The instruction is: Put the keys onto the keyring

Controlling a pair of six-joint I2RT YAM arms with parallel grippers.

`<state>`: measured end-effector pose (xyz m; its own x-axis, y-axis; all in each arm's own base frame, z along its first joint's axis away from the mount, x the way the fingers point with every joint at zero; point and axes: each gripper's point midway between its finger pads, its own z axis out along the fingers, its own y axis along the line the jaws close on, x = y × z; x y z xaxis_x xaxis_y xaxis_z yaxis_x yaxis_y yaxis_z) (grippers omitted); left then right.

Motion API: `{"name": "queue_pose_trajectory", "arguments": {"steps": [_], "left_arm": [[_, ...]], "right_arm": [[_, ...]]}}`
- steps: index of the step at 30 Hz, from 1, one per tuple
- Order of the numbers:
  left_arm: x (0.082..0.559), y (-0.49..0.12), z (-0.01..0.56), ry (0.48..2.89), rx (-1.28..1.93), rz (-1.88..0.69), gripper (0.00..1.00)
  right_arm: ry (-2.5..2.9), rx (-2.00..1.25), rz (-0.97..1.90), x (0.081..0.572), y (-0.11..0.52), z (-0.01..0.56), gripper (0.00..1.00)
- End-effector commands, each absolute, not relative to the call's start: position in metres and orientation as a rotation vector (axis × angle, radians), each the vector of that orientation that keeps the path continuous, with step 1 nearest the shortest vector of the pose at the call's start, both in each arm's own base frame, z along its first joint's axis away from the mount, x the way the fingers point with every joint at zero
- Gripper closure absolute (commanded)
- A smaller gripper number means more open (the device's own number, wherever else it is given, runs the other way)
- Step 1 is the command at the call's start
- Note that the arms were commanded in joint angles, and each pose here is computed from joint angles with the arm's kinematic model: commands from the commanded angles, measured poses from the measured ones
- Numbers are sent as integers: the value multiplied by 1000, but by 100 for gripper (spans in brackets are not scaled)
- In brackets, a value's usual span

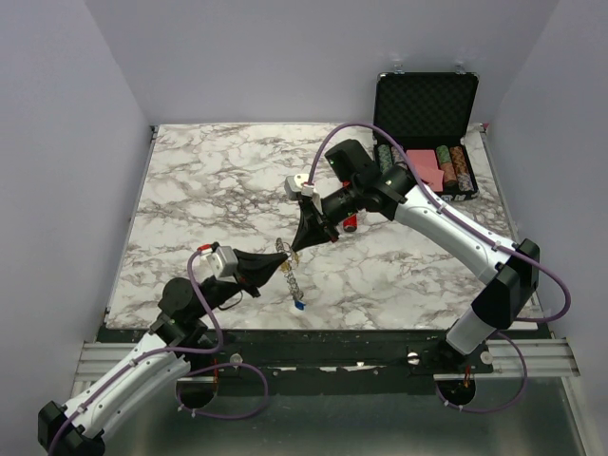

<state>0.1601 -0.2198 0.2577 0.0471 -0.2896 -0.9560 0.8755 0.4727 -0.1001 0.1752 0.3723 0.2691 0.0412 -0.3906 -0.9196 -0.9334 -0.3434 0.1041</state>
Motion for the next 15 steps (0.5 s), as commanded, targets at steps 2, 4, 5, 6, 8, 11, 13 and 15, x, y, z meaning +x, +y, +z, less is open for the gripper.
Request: {"name": "queue_pose_trajectory", "arguments": {"steps": [2,4,5,6,8,11,13,15], "left_arm": [[161,-210,269,1197,518,-993,100],[159,-207,271,1193,503,-998,100],[157,-206,271,1187,508,-999,100],[156,-206,272,1183,515,-1001,100],[153,-206,275,1172,543,-990,100],[153,-205,278,1159,580,-949,100],[155,-205,280,1150,604,-916,100],[157,-205,284,1131,619,-886,100]], "right_arm": [[1368,-1767,1181,188,370,275,100],[1395,-1776,1119,193,365,274,99],[1405,-1781,1088,195,362,274,100],[1420,-1806,1057,196,358,272,100],[1439,-1869,1011,196,350,267,100],[1459,-1906,981,194,340,261,100],[1419,-1912,957,194,339,271,100],[1349,-1886,951,196,344,286,100]]}}
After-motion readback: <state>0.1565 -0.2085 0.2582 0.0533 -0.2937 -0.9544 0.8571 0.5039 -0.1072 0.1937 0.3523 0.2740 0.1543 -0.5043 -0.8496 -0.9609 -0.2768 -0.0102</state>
